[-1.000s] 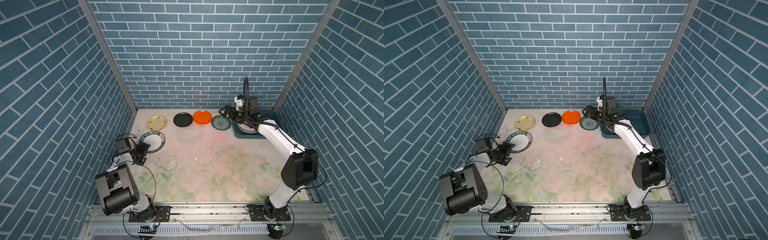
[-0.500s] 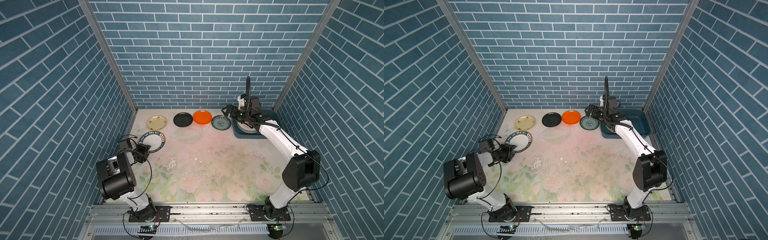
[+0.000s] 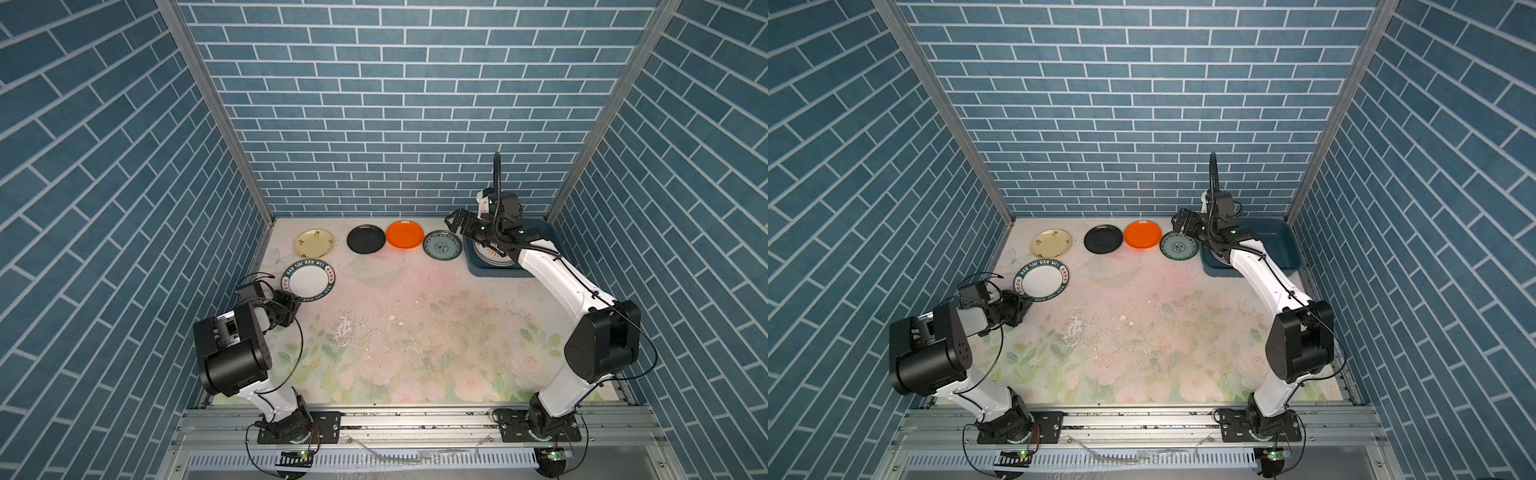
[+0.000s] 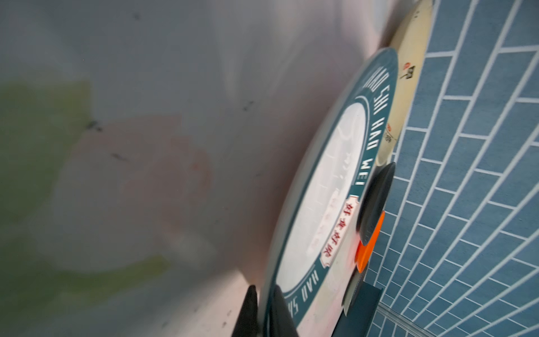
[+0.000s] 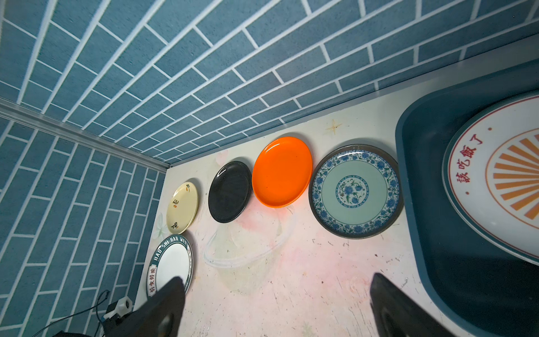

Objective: Place the plates into the plastic bin on the countertop
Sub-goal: 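Grasp the green-rimmed HAO SHI plate rim with left gripper and lift it upright, then carry the HAO SHI plate toward the right gripper and let right gripper grasp it, then lower the HAO SHI plate into the teal bin with right gripper while left holds back, then open right gripper and raise it from the bin while left gripper withdraws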

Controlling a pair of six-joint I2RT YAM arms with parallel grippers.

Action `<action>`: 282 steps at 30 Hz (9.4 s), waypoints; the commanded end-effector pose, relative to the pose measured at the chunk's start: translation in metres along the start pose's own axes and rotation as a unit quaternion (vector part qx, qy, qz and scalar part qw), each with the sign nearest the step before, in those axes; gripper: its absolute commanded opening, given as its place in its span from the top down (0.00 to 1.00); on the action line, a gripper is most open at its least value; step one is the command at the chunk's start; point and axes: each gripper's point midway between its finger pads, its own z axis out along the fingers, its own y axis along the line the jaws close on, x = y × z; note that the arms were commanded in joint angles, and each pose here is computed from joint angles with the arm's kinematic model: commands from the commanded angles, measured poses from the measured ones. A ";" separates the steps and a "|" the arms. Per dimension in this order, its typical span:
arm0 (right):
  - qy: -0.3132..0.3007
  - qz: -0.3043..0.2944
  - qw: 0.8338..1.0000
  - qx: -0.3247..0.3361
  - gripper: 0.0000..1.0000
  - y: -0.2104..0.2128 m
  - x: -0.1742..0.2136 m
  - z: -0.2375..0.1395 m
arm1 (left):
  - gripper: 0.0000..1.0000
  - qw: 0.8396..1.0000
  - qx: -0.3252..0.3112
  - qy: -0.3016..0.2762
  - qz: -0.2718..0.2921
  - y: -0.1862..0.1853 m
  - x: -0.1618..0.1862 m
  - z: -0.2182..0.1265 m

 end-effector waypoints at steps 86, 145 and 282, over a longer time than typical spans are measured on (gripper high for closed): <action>0.075 0.056 0.988 -0.126 1.00 0.052 0.028 0.017 | 0.55 0.902 0.224 0.291 0.228 -0.304 0.255 -0.031; -0.031 0.261 0.955 0.134 1.00 -0.273 -0.028 0.004 | 0.00 0.841 0.252 0.197 0.436 -0.307 0.274 -0.102; 0.016 -0.009 0.989 -0.145 0.01 0.085 -0.006 -0.018 | 0.01 0.983 -0.001 -0.027 0.184 -0.153 -0.004 -0.044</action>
